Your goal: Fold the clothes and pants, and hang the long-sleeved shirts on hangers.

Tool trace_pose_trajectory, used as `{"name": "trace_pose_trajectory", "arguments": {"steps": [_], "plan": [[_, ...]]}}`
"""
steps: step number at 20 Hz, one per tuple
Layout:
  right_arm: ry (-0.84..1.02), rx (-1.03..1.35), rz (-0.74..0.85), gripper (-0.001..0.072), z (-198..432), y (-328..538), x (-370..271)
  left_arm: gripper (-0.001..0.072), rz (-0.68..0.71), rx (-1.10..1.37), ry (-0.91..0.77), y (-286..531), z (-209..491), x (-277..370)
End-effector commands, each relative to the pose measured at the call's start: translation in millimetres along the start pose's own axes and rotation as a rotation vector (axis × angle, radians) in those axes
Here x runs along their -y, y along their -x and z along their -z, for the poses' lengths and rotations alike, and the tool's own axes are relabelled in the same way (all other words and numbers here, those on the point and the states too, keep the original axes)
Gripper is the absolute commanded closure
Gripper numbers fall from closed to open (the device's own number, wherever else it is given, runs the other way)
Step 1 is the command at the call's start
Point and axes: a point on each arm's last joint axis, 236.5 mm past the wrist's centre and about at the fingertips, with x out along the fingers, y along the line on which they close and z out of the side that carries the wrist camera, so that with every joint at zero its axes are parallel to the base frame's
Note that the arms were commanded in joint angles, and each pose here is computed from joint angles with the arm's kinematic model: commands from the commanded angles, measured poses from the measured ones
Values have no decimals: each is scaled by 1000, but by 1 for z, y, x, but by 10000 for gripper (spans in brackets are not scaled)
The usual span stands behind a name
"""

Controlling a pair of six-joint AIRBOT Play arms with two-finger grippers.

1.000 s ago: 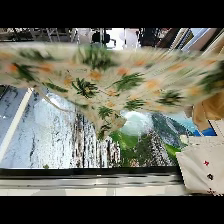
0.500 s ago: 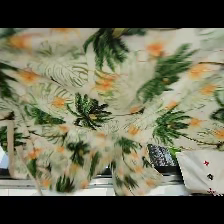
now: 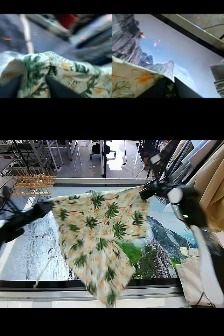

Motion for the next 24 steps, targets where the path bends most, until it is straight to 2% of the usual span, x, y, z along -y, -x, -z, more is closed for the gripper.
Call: {"name": "trace_pose_trajectory", "arguments": {"steps": [1, 4, 5, 6, 8, 11, 13, 15, 20, 22, 24], "plan": [[-279, 6, 63, 233, 41, -72, 30, 0, -128, -45, -29, -52, 14, -74], [-399, -236, 8, 228, 84, -43, 33, 4, -30, -64, -10, -29, -11, -63], [-394, -367, -56, 201, 109, -26, 21, 27, -2, -98, 9, -15, -11, -60], [-375, -500, -165, 200, 134, -7, -1, 110, -13, -160, 17, -1, -3, -64], [-391, -773, -420, 202, 184, 40, -58, 133, -166, -350, 21, 34, 31, -99], [-595, -1103, -754, 275, 223, 113, -144, 133, -510, -689, 22, 110, 90, -160], [-661, -1181, -761, 295, 249, 131, -170, 133, -613, -861, 29, 149, 118, -175], [-720, -1183, -715, 295, 276, 137, -186, 132, -587, -903, 78, 154, 135, -169], [-784, -1000, -546, 296, 304, 88, -188, 133, -288, -853, 161, 118, 151, -114], [-762, -936, -518, 297, 297, 73, -192, 133, -221, -822, 173, 109, 146, -101], [-733, -895, -505, 338, 292, 62, -202, 133, -207, -815, 170, 107, 145, -98]]}}
